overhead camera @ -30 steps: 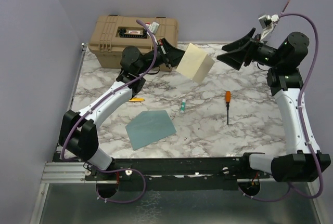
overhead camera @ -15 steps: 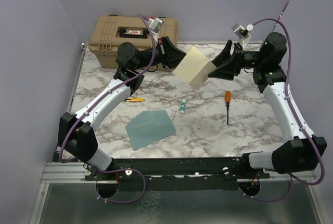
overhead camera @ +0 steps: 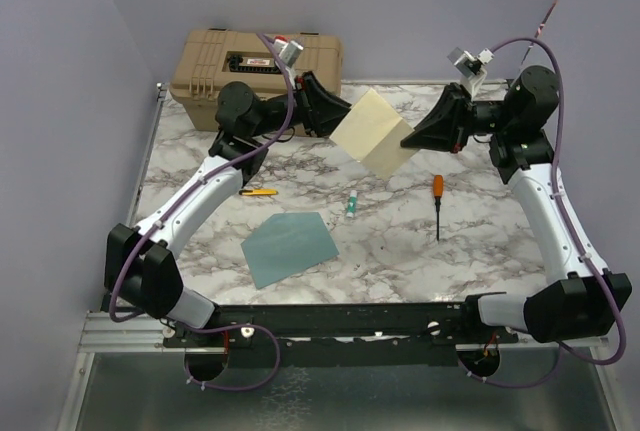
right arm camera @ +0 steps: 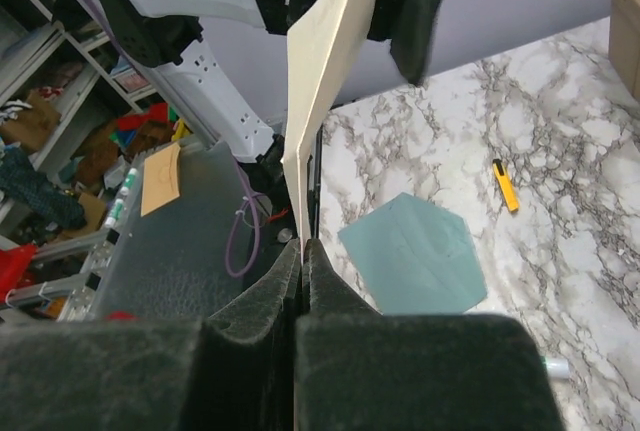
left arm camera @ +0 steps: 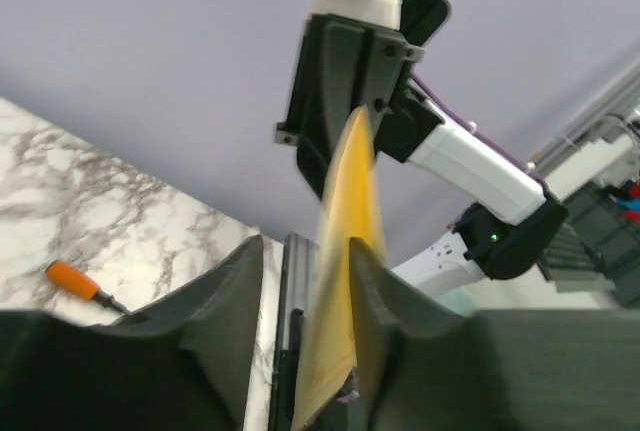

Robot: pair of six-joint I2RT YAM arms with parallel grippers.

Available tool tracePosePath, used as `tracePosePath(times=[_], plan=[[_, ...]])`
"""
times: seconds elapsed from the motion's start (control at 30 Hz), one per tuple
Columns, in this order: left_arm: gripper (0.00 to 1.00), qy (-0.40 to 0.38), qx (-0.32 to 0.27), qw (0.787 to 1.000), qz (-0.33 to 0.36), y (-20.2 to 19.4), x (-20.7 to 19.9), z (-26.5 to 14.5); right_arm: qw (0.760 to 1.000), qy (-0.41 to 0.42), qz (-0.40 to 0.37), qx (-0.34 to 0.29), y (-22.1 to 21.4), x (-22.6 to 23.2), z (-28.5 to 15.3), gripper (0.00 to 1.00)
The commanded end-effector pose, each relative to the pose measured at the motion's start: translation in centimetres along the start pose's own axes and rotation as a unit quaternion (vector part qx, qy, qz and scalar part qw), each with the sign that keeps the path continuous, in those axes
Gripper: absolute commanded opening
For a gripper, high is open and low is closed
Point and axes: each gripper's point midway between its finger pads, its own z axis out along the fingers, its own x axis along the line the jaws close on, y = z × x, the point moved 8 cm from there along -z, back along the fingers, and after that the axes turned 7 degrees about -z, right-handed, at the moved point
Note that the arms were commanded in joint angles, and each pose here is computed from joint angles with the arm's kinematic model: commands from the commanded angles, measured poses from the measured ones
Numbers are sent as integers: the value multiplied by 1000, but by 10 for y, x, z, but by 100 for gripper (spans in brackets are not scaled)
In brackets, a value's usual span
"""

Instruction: Place the letter into the envelope and seal it

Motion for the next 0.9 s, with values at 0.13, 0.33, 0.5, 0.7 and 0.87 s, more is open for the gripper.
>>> tracePosePath(times=[0.13, 0.33, 0.5, 0.7, 0.87], plan=[[76, 277, -56, 952, 119, 13, 39, -65, 997, -77, 6, -28, 2, -9, 2, 0], [95, 518, -140, 831, 149, 17, 53, -126, 973, -215, 75, -47, -17, -41, -2, 1], [99, 543, -181, 804, 160, 27, 39, -134, 957, -266, 102, -58, -23, -54, -5, 1], [99, 321, -64, 930, 165, 17, 12, -79, 971, -205, 110, -59, -25, -48, 1, 1], [99, 200, -20, 962, 186, -8, -13, -24, 980, -161, 98, -57, -19, -36, 3, 1]])
